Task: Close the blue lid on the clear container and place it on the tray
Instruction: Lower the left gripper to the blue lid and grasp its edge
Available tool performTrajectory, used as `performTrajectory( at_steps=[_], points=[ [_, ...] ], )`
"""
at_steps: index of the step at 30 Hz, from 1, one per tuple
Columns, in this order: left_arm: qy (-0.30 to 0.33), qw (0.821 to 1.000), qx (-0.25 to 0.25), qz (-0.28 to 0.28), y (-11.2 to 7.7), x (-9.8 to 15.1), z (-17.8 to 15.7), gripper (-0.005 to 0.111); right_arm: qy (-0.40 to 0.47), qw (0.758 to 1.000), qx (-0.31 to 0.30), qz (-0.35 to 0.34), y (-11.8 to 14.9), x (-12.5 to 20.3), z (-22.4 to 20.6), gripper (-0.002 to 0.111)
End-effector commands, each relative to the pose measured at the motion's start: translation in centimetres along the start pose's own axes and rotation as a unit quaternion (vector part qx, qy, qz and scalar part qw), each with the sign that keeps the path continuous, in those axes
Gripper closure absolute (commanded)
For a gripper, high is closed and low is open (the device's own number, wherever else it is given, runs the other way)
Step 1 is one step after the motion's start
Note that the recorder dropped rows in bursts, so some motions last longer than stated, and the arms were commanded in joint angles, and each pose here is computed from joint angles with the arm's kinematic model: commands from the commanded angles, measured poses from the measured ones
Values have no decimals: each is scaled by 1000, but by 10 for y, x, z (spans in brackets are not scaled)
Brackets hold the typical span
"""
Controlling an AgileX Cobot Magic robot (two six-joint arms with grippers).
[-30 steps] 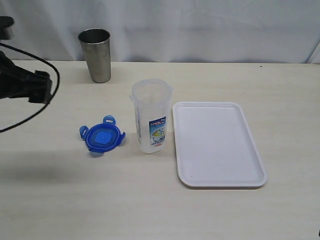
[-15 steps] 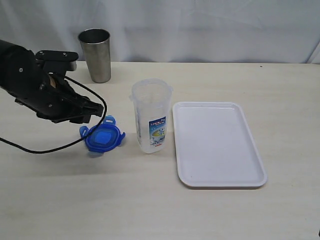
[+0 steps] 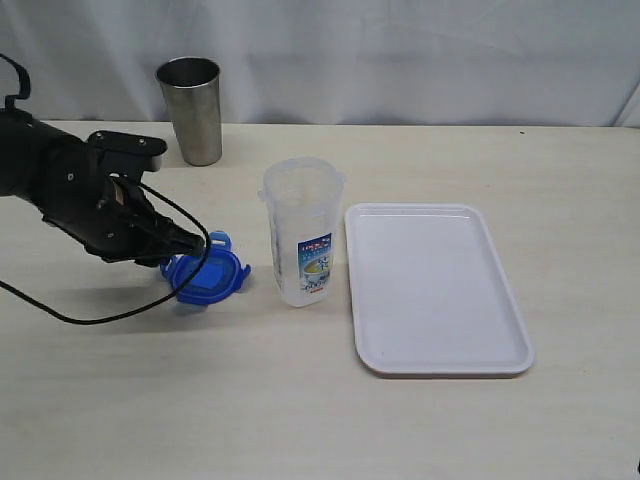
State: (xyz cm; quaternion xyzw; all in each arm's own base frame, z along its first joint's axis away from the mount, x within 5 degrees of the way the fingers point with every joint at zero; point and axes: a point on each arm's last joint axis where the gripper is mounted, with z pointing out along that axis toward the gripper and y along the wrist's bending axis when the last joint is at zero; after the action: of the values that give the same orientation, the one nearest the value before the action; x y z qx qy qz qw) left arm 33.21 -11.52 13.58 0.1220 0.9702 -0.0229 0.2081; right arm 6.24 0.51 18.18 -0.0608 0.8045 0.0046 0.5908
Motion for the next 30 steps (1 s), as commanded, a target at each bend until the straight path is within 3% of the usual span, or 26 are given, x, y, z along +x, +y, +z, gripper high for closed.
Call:
performTrajectory(
  at_steps=[1, 8, 16, 30],
  points=[
    [-4, 1000, 1, -19, 6, 1, 13, 69, -3, 1000, 2, 3, 0, 0, 0, 104],
    [-30, 999, 11, -24, 4, -3, 16, 69, -3, 1000, 2, 3, 0, 0, 0, 104],
    [-14, 1000, 10, -19, 4, 3, 35, 69, -3, 1000, 2, 3, 0, 0, 0, 104],
    [-6, 1000, 10, -22, 4, 5, 35, 69, -3, 1000, 2, 3, 0, 0, 0, 104]
  ],
)
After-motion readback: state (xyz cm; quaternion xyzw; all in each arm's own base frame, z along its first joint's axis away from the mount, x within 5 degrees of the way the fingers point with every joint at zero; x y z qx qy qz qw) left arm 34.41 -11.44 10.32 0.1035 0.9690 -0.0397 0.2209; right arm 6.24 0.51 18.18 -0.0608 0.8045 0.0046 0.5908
